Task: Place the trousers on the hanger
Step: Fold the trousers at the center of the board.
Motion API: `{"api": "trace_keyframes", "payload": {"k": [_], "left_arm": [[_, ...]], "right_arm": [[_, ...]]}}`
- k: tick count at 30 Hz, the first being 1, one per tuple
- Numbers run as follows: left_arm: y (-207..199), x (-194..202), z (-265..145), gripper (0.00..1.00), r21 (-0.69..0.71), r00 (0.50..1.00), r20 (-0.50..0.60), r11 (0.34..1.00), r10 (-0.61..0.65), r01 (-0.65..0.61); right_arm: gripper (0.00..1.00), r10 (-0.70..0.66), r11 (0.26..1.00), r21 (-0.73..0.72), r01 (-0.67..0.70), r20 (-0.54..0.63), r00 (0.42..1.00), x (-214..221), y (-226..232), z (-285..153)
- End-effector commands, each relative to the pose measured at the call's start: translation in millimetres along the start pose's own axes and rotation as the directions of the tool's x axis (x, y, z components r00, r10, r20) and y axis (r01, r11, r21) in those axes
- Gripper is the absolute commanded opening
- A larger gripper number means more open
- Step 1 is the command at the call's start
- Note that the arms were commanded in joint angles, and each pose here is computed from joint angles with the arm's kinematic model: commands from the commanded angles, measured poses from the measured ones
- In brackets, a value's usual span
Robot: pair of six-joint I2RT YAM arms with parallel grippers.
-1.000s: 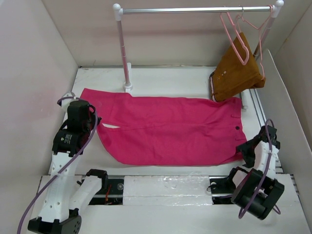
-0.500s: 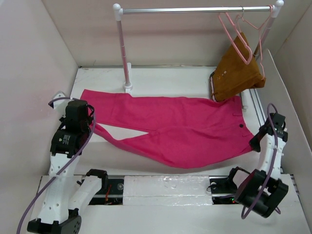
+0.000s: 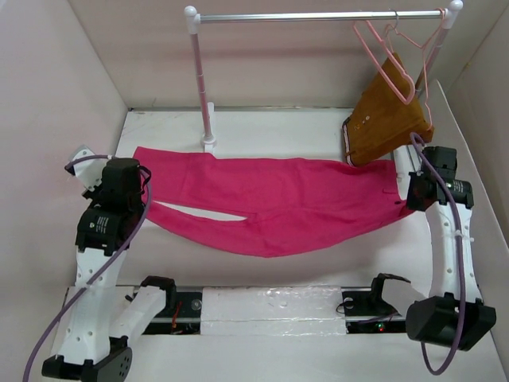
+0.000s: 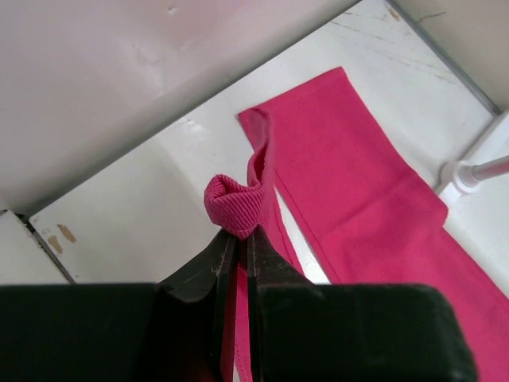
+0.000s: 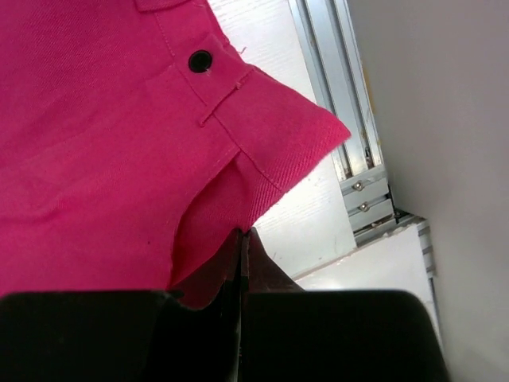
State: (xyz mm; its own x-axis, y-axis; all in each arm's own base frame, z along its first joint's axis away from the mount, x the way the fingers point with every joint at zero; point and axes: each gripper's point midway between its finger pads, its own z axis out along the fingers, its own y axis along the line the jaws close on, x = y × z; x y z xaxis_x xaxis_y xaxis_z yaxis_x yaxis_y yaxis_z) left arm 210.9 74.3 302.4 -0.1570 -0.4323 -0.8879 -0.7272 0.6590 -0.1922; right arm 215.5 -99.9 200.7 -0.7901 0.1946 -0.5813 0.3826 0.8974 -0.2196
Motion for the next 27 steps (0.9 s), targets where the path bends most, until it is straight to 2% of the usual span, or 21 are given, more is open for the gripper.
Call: {"api": "trace_keyframes", "payload": {"k": [1, 3, 5, 6, 8, 10, 14, 16, 18, 21, 27], "left_arm": [[3, -2, 11, 0.00, -0.071, 0.999, 0.035, 0.997, 0.018, -0.015], [-7, 10, 26, 0.00, -0.077, 0.999, 0.011, 0.997, 0.032, -0.032], [-17, 13, 44, 0.00, -0.095, 0.999, -0.014, 0.995, 0.038, -0.039], [-21, 11, 47, 0.00, -0.105, 0.999, -0.020, 0.994, 0.042, -0.044], [-30, 12, 61, 0.00, -0.152, 0.997, -0.031, 0.986, 0.068, -0.072], [-40, 4, 73, 0.00, -0.177, 0.998, -0.040, 0.983, 0.051, -0.057], [-52, 18, 92, 0.00, -0.203, 0.992, -0.100, 0.975, 0.074, -0.093], [-28, 19, 123, 0.00, -0.288, 0.987, -0.152, 0.952, 0.055, -0.098], [-24, 21, 133, 0.00, -0.304, 0.984, -0.171, 0.947, 0.049, -0.101], [-24, 18, 149, 0.00, -0.349, 0.983, -0.171, 0.930, 0.059, -0.117], [-49, -3, 166, 0.00, -0.334, 0.990, -0.135, 0.939, 0.041, -0.085]], "right_arm": [[0.00, -0.098, 0.995, 0.016, 0.097, 0.063, 0.993, -21, -4, -3], [0.00, -0.114, 0.993, -0.013, 0.115, 0.074, 0.991, -41, 4, 15], [0.00, -0.104, 0.990, -0.083, 0.111, 0.086, 0.991, -58, 11, 31], [0.00, -0.105, 0.987, -0.113, 0.111, 0.053, 0.993, -61, 16, 48], [0.00, -0.100, 0.981, -0.157, 0.112, 0.081, 0.992, -77, 23, 63], [0.00, -0.092, 0.979, -0.174, 0.109, 0.104, 0.990, -98, 29, 76], [0.00, -0.072, 0.975, -0.202, 0.093, 0.109, 0.991, -116, 39, 101], [0.00, -0.069, 0.959, -0.265, 0.096, 0.109, 0.992, -131, 58, 121], [0.00, -0.072, 0.959, -0.266, 0.098, 0.105, 0.992, -139, 60, 130], [0.00, -0.071, 0.955, -0.279, 0.104, 0.129, 0.989, -153, 73, 141], [0.00, -0.038, 0.938, -0.335, 0.092, 0.166, 0.985, -166, 100, 157]]}}
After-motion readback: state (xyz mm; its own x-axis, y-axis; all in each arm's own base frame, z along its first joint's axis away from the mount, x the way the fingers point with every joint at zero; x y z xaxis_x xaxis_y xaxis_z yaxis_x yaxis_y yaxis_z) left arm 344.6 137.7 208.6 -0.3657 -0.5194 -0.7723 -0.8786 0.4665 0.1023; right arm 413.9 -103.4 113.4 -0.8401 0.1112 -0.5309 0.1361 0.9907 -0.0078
